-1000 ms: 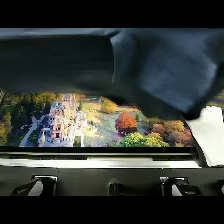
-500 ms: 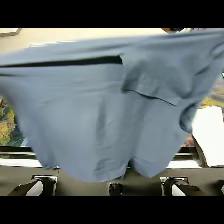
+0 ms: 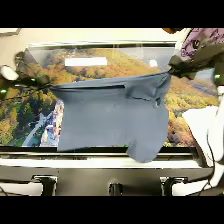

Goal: Fold the clothes and pants, and hang the long-sleeved shirts on hangers.

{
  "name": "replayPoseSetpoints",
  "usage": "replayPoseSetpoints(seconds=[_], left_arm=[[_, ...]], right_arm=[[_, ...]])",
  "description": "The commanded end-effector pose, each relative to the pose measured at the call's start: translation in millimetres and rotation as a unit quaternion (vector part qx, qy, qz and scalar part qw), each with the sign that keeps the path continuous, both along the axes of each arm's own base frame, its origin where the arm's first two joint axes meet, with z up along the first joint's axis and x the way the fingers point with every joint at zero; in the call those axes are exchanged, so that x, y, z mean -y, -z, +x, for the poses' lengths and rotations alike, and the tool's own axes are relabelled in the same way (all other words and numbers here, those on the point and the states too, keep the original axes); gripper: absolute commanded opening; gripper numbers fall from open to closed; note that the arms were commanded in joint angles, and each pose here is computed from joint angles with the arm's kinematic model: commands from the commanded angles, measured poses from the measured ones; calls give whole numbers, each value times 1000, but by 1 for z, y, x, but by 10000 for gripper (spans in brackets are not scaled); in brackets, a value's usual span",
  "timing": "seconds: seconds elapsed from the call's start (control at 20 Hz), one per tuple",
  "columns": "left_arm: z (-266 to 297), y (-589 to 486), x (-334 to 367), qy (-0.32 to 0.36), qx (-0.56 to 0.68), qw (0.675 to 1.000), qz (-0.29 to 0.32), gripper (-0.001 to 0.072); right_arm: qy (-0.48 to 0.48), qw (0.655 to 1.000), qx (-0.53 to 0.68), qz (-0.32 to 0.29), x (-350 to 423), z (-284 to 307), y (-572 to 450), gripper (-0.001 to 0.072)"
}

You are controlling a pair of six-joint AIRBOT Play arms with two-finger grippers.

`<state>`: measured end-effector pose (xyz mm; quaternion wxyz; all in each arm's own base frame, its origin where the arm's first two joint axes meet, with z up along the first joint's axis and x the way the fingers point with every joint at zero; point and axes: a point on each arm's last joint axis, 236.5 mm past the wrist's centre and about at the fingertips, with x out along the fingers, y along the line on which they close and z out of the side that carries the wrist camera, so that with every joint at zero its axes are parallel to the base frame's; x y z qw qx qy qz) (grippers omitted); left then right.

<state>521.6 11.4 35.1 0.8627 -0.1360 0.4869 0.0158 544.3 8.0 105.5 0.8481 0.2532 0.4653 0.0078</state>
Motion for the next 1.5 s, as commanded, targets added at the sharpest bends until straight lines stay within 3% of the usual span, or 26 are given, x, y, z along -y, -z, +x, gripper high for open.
replayPoseSetpoints(seconds=[0.0,0.2,0.45,1.0,1.45], left_arm=[[52,50,14,-3,17,1000,-4,13],[67,34,13,-2,35,999,-3,13],[13,61,27,16,-94,995,-18,13],[-86,97,53,43,-296,954,-19,14],[-89,137,55,37,-294,955,1,17]], right_arm=[[35,999,15,29,5,52,69,24],[40,999,20,23,9,58,76,24],[12,998,-65,-3,10,20,92,24],[-10,971,-236,-43,23,-56,126,24],[-29,954,-294,-44,6,-68,176,25]])
